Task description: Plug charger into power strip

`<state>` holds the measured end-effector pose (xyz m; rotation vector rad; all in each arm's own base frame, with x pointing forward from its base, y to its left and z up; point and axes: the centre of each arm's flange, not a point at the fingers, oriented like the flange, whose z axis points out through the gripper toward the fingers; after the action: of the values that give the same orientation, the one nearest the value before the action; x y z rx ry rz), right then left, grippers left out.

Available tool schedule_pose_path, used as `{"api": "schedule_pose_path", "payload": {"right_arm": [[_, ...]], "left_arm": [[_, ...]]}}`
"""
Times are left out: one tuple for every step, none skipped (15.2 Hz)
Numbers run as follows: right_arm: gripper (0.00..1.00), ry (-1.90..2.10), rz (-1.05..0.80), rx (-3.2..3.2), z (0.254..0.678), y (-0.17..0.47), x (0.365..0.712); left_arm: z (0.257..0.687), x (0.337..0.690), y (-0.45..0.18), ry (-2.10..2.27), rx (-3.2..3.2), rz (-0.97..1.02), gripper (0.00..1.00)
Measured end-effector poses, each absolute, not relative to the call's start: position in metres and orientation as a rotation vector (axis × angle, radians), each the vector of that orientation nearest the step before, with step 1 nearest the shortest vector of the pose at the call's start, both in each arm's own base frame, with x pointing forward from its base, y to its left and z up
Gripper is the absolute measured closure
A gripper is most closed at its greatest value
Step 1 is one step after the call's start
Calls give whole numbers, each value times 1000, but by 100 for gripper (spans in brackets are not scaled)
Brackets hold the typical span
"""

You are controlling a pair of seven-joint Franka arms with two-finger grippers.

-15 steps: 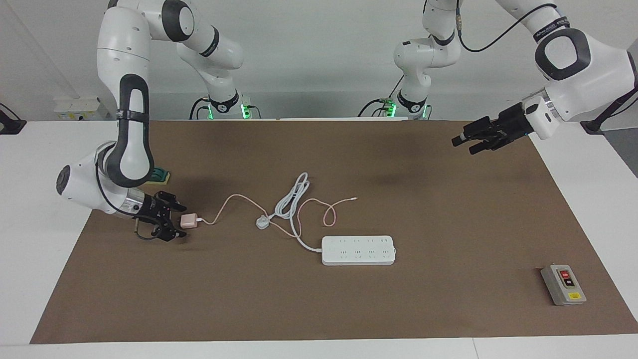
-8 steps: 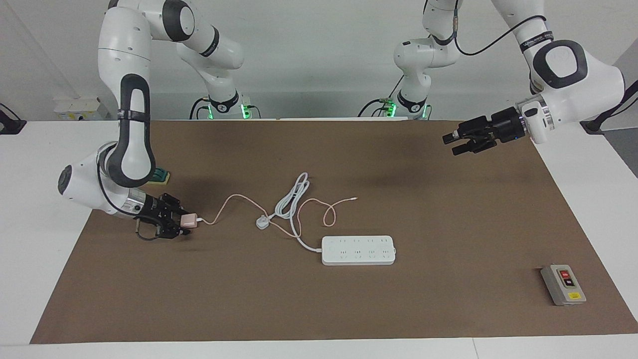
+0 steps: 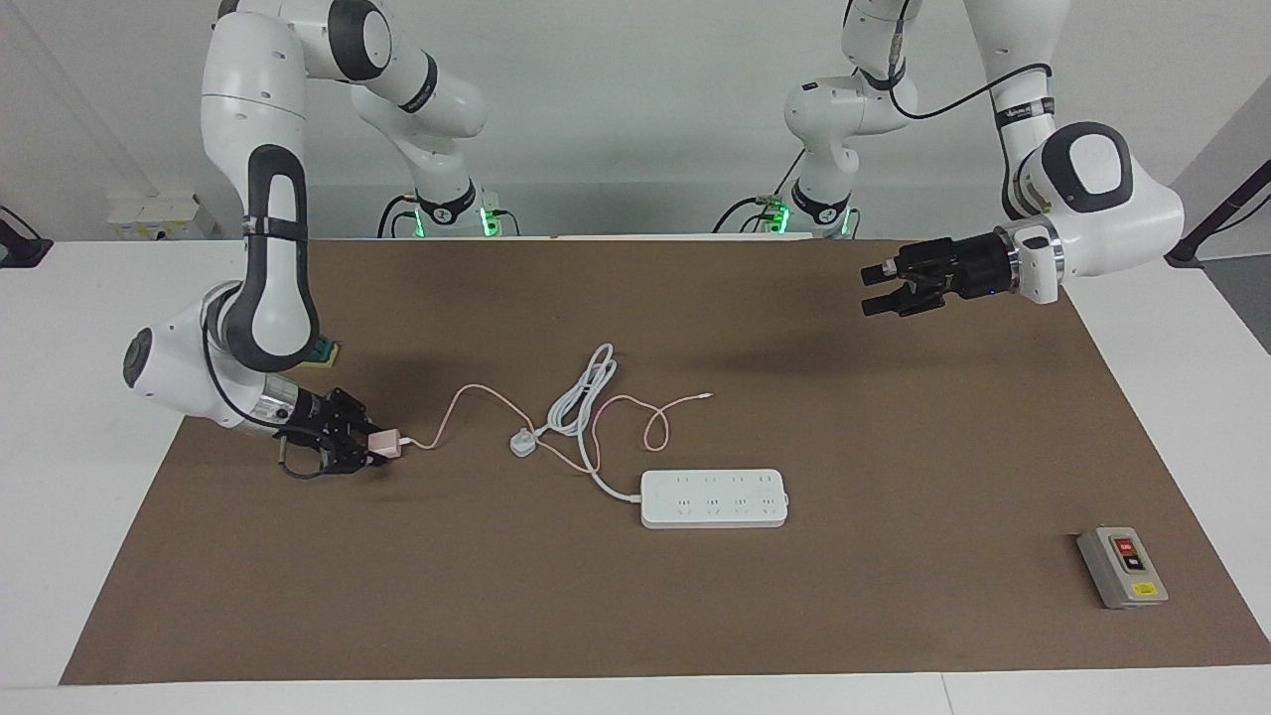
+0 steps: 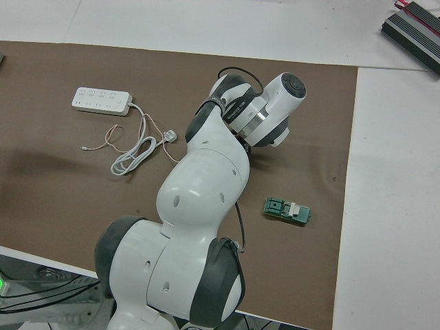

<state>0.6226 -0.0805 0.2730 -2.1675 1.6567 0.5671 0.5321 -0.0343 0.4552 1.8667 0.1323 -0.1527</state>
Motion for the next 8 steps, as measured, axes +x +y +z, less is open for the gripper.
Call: {"api": "schedule_pose_path", "payload": {"right_arm": [[52,1654,583,-2168,283,-70,627],[52,1652,599,-2165,298,-60,632],[52,1651,610,-2164,317,-47,636],[52,1657,612,-2161,336,-34,638],[52,1667,610,-2158,354,-19,639],[52,1675,609,-2157,371,-2,638],[52,1683,602,-2155,387,15,637],[52,1695,596,-2150,401,32,635]], "left_arm": [[445,529,-37,134,1839,-140,0],[437,527,-42,133,1812,-125,0],[430,525,-48,137,1785,-113,0],[425,525,-55,145,1761,-106,0],[421,526,-63,156,1735,-102,0],[417,529,-73,167,1711,-92,0],[413,532,-85,172,1692,-80,0],[407,534,-99,166,1679,-64,0]]}}
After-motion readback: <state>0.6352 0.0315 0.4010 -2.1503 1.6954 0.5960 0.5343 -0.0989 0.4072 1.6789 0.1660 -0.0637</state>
